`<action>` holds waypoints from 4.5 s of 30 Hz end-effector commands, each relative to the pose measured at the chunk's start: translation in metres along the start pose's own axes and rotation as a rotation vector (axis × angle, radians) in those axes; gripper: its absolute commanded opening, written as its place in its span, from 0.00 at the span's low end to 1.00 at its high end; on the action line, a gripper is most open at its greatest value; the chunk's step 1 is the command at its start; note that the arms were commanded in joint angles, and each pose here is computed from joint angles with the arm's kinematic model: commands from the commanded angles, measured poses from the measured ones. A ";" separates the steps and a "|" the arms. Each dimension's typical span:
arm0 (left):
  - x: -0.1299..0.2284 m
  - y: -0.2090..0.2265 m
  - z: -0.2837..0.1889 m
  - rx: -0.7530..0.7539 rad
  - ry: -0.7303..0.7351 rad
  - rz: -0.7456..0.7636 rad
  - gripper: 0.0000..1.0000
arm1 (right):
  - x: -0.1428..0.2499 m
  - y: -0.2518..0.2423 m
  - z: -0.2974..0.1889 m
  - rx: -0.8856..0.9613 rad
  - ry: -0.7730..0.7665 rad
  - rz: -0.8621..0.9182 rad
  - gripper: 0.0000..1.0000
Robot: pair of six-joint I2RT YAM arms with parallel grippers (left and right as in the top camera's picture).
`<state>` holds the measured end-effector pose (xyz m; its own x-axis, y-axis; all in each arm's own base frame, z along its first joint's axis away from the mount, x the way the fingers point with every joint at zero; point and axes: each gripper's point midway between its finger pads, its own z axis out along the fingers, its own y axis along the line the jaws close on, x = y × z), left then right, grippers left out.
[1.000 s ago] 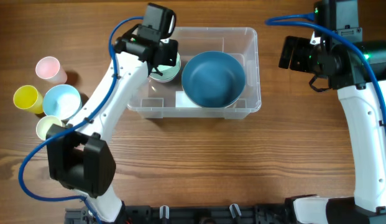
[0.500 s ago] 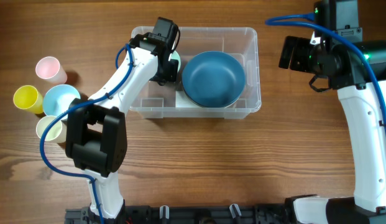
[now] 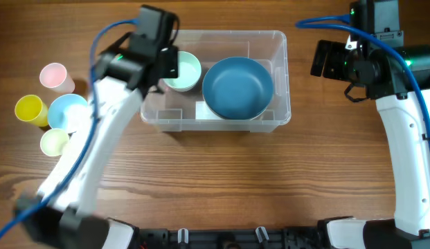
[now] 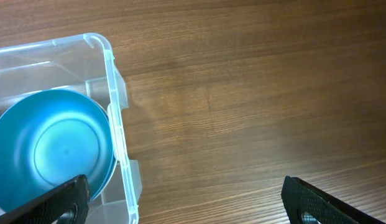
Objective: Pack container
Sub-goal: 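Reach the left gripper to the light-blue cup and grasp its rim, then carry the light-blue cup into the bin and release it beside the bowls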
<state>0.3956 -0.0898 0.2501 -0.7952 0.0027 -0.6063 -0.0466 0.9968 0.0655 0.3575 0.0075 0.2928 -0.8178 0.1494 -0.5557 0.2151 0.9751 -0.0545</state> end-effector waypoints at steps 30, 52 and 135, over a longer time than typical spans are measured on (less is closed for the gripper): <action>0.148 0.211 0.137 -0.289 0.265 -0.594 0.69 | -0.001 0.001 -0.003 -0.010 -0.008 0.000 1.00; 0.171 0.208 0.180 -0.285 0.343 -0.558 0.04 | -0.001 0.001 -0.003 -0.011 -0.007 0.000 1.00; 0.012 -0.087 0.093 0.138 -0.171 0.096 0.04 | -0.001 0.001 -0.003 -0.011 -0.007 0.000 1.00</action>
<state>0.4419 -0.1699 0.1673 -0.6699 0.1375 -0.7296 0.1531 0.9872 0.0455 0.3576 0.0076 0.2929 -0.8176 0.1494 -0.5560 0.2151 0.9751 -0.0543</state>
